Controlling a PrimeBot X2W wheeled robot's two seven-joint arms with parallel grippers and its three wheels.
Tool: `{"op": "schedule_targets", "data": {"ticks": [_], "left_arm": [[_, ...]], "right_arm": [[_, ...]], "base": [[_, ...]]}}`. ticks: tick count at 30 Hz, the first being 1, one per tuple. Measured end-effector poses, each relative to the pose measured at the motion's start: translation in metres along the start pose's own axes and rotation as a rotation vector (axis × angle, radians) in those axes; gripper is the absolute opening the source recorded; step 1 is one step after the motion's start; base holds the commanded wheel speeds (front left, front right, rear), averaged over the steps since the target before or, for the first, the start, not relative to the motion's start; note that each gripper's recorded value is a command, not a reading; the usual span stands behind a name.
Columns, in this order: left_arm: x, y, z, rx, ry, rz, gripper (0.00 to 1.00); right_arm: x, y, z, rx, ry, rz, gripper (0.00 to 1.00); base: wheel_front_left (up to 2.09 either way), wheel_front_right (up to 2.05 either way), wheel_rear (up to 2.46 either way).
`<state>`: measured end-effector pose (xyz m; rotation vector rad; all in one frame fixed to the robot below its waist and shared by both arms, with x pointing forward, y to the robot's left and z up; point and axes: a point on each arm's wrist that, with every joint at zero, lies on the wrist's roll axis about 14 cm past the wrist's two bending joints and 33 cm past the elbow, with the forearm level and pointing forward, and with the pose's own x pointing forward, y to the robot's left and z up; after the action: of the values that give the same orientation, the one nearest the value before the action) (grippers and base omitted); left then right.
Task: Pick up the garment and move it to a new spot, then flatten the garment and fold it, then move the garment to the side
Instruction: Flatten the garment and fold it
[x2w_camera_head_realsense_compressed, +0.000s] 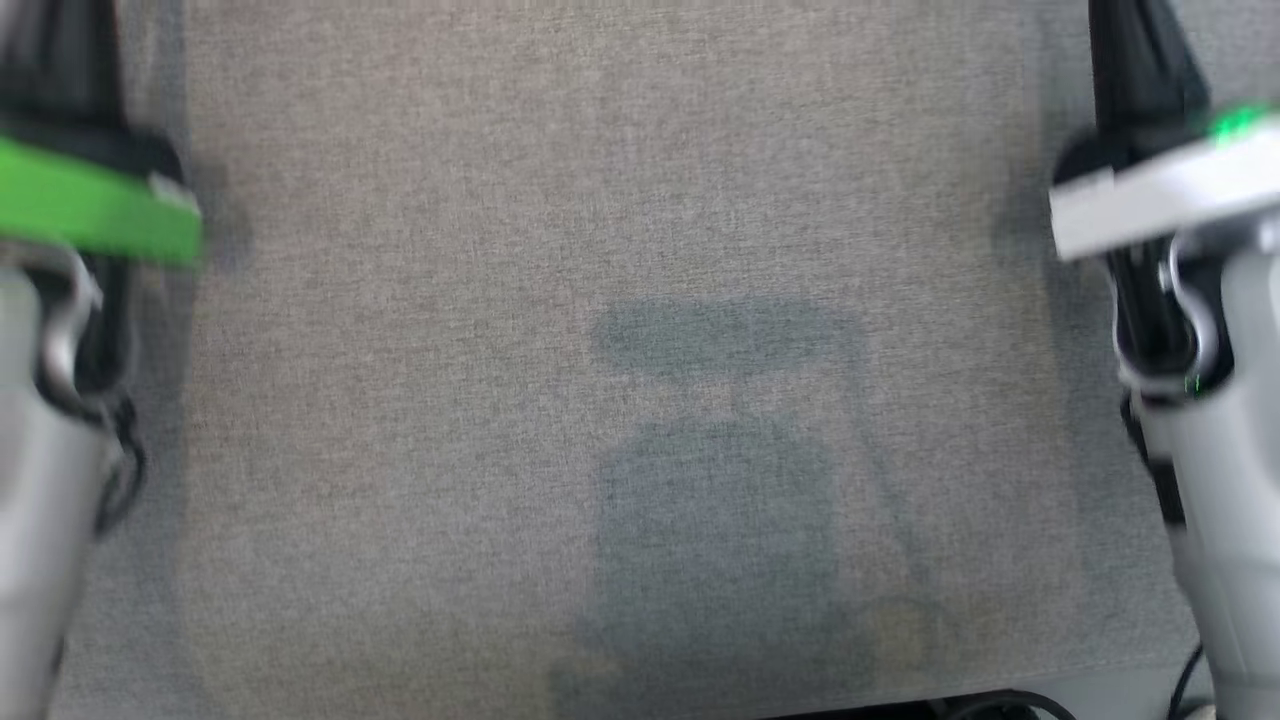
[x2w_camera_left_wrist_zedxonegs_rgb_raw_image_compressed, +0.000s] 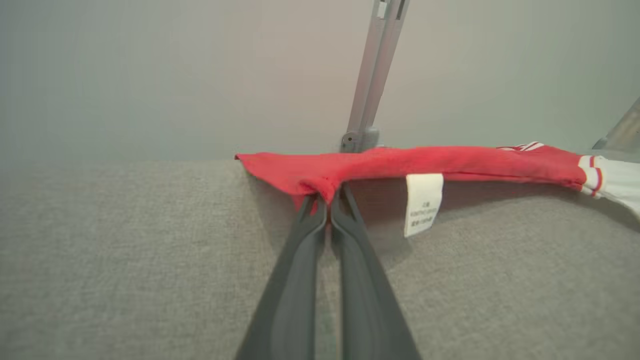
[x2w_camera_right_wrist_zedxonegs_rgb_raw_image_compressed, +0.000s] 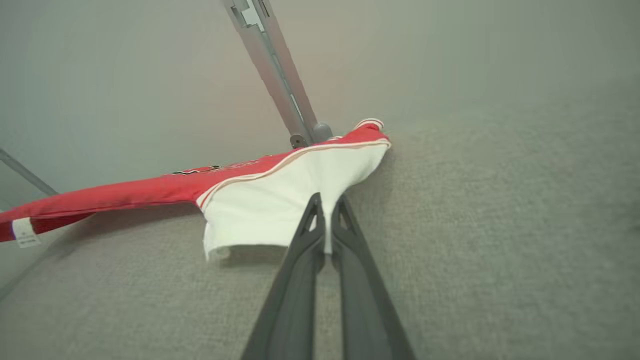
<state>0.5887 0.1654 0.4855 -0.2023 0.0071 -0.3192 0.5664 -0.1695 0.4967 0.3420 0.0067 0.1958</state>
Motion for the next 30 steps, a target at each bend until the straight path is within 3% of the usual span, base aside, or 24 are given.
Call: {"op": "schedule_targets", "data": {"ticks": [14, 24, 27, 30], "left_arm": [[-0.160, -0.057, -0.032, -0.041, 0.170, 0.016, 0.00], [-0.273, -0.106, -0.049, -0.143, 0.249, 0.125, 0.00], [-0.291, -0.118, -0.052, -0.189, 0.254, 0.147, 0.00], [-0.291, -0.126, -0.050, -0.217, 0.249, 0.137, 0.00]], "right_arm": [[-0.161, -0.005, 0.007, 0.057, 0.138, -0.122, 0.00], [-0.295, -0.025, -0.008, 0.100, 0.260, -0.320, 0.00], [-0.313, -0.028, -0.002, 0.125, 0.232, -0.356, 0.00], [-0.305, -0.029, 0.011, 0.132, 0.174, -0.348, 0.00]], "base": [[0.00, 0.00, 0.00], [0.00, 0.00, 0.00], [0.00, 0.00, 0.00], [0.00, 0.00, 0.00]]}}
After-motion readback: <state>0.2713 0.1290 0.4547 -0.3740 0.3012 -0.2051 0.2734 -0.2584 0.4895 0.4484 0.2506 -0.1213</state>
